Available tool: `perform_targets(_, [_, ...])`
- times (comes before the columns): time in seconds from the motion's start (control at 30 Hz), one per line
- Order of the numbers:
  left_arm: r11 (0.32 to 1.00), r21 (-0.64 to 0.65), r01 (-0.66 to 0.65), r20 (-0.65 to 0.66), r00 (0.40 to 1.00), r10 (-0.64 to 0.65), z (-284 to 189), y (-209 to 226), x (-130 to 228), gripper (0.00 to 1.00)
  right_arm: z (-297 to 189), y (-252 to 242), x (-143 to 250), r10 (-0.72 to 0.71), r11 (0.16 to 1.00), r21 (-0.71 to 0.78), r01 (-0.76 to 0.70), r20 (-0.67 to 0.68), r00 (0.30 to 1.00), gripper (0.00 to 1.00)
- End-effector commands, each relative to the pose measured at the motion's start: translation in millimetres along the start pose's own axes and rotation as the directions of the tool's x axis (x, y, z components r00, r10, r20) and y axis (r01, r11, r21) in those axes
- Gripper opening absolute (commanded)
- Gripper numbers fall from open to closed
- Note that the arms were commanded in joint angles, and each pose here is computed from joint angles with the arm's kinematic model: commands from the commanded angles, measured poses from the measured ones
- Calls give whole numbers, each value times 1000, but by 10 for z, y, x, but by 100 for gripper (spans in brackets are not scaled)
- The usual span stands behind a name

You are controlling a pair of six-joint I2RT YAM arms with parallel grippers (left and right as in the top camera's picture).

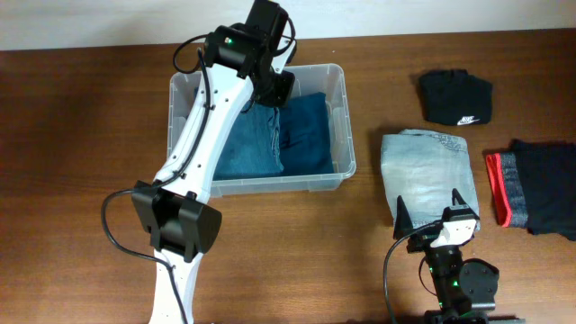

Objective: Pack container
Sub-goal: 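Press and flatten the jeans inside the container with the left gripper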

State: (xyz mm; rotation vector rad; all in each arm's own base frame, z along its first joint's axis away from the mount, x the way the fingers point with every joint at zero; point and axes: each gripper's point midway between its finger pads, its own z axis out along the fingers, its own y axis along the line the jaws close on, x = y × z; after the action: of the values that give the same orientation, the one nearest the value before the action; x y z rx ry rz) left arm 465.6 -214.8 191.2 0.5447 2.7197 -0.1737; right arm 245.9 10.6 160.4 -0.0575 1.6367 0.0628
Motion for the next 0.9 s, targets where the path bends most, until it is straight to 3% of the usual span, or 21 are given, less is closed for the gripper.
perform_targets(0.0, [999, 16, 38, -77, 996, -37, 304, 20, 133, 1, -1, 7, 16, -2, 1000, -7, 2, 1, 1000, 98])
perform_targets(0.1, [999, -2, 42, -137, 990, -42, 530, 68, 249, 1, -1, 7, 16, -2, 1000, -7, 2, 1, 1000, 99])
perform_targets(0.3, [983, -172, 63, -227, 969, -101, 868, 445, 466, 1, -1, 7, 16, -2, 1000, -7, 2, 1, 1000, 99])
perform_targets(0.5, [979, -192, 71, -308, 943, -129, 1104, 582, 660, 0, -1, 7, 16, -2, 1000, -7, 2, 1, 1000, 98])
perform_targets(0.87, [988, -116, 105, -182, 975, -125, 745, 442, 298, 1, -1, 7, 16, -2, 1000, -7, 2, 1, 1000, 99])
